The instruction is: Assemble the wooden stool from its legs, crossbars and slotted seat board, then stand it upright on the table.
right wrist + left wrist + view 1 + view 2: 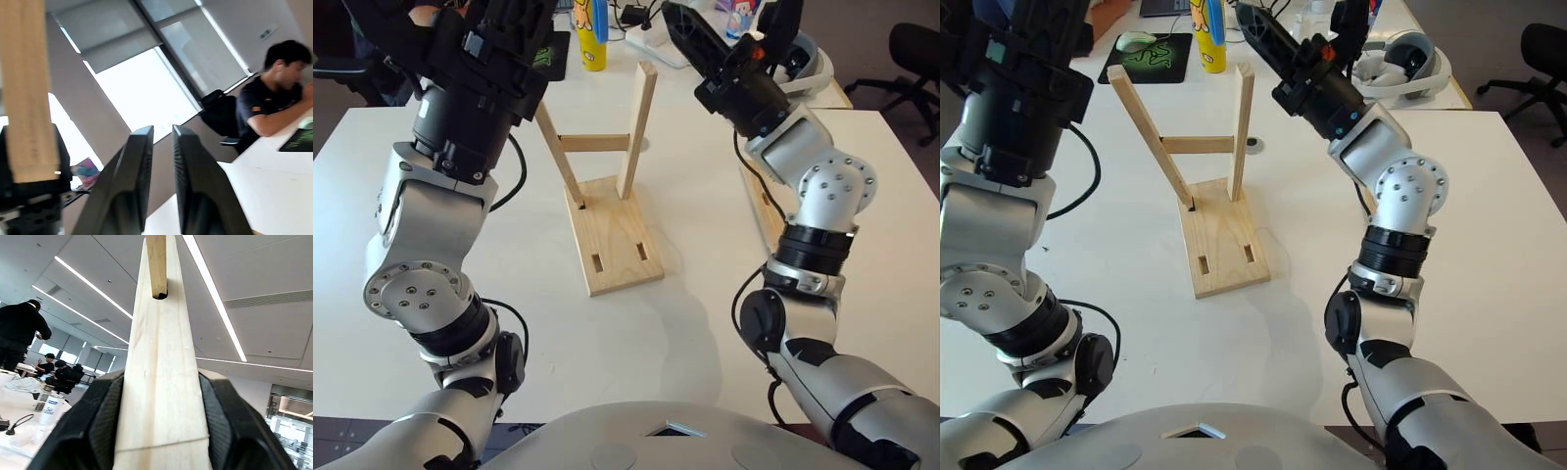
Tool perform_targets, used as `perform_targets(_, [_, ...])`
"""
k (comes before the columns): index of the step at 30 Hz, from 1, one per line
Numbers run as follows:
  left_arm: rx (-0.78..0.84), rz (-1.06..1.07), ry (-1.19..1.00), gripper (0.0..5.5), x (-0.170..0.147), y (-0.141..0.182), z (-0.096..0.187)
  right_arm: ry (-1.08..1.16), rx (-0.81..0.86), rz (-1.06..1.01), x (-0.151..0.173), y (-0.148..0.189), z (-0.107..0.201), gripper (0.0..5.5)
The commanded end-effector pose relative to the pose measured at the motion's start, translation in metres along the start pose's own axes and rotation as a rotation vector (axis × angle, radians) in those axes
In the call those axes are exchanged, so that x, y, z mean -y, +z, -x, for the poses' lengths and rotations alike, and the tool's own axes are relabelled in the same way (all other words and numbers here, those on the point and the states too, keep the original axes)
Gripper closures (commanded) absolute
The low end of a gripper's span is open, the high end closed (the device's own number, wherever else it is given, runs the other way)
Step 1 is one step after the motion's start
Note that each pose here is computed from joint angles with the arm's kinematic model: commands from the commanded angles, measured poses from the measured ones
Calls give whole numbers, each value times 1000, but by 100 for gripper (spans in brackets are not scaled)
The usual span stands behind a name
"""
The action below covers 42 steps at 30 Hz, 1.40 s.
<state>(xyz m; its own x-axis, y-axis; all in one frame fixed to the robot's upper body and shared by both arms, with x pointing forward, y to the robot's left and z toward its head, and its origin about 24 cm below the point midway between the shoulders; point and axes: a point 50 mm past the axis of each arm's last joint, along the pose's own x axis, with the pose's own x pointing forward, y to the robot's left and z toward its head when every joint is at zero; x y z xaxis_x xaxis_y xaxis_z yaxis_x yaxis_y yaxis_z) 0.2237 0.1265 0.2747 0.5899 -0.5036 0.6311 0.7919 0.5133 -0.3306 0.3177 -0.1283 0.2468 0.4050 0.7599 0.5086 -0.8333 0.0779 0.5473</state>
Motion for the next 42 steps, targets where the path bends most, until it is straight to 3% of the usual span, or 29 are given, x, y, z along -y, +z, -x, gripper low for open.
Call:
perform_targets(1, [-106,151,-141,344,13,-16,4,290,-62,-96,-41,50,3,414])
perform_targets(8, [-197,180,-180,344,11,-26,9,353,-222,-138,-54,49,5,300])
perform_targets(17, [-247,187,-206,344,12,-31,12,366,-264,-149,-57,47,4,169])
perform_targets(25, [-312,163,-217,344,8,-39,18,384,-266,-145,-62,54,0,169])
perform_targets(35, [-343,138,-217,344,6,-45,22,388,-301,-148,-62,53,-3,326])
perform_targets(42, [-344,123,-206,344,3,-44,22,379,-339,-113,-62,49,-2,332])
